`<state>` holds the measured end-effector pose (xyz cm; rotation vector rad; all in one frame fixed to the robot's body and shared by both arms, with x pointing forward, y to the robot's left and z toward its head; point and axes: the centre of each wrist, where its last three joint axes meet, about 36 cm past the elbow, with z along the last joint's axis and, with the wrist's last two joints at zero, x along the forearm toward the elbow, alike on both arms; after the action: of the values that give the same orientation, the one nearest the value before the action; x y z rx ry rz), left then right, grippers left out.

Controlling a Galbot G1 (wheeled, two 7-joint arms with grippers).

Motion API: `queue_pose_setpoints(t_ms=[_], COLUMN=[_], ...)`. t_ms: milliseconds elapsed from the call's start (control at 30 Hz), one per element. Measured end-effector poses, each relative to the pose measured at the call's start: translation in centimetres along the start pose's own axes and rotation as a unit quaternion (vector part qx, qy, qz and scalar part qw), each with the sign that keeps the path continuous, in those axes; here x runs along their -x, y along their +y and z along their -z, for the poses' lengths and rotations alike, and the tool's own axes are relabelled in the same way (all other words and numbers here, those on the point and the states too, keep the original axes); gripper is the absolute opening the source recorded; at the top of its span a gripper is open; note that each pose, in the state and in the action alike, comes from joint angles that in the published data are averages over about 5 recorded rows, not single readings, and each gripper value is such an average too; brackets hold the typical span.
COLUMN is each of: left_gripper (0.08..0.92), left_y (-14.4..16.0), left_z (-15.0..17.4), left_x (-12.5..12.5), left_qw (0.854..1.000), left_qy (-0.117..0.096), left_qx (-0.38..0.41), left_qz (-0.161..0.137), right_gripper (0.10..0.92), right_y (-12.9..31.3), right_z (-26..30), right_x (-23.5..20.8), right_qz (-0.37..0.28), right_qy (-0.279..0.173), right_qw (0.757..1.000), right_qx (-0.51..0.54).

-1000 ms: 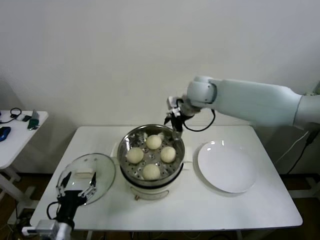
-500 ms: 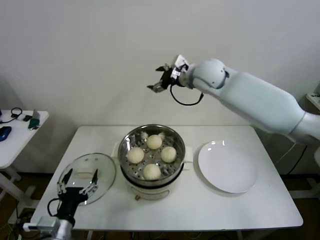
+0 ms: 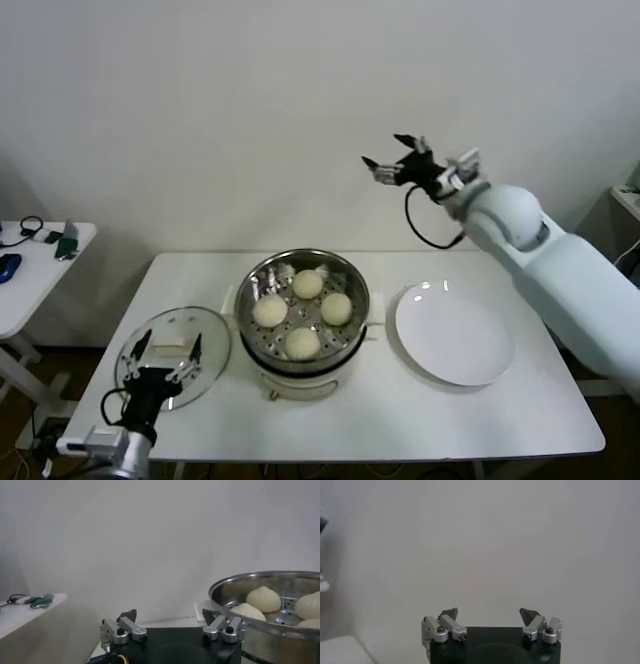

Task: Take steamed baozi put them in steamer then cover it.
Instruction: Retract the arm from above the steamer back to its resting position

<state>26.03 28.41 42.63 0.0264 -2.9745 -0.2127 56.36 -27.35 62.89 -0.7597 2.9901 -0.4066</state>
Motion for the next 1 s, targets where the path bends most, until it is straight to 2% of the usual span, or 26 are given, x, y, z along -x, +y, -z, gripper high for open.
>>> queue_pose_setpoints(t_ms=[467,733,867,1000], left_gripper=[0.823,0.823,0.823,0.823], left_y=[0.6,1.7,2.4,3.3], left_z=[-0.3,-1.1,-1.8,-2.5], left_x=[-0.1,-0.2,-0.1,0.1], left_qw=[0.999,0.991,0.978,0.949], left_qy=[-0.012,-0.020,-0.024,-0.031], left_qx=[0.050,0.127,0.196,0.299], left_qz=[0.018,0.039,0.063,0.100], right_gripper=[0.823,0.823,0.823,0.823], right_y=[3.7,8.5,11.0,13.2], right_z=[-11.9,-19.4,-22.1,-23.9], right_x=[-14.2,-22.0,-25.3,-27.7], right_qz=[-0.099,-0.148,-0.168,-0.187], right_qy=[-0.058,-0.053,-0.040,-0.031], right_qw=[0.989,0.980,0.976,0.971], right_qx=[0.095,0.126,0.136,0.143])
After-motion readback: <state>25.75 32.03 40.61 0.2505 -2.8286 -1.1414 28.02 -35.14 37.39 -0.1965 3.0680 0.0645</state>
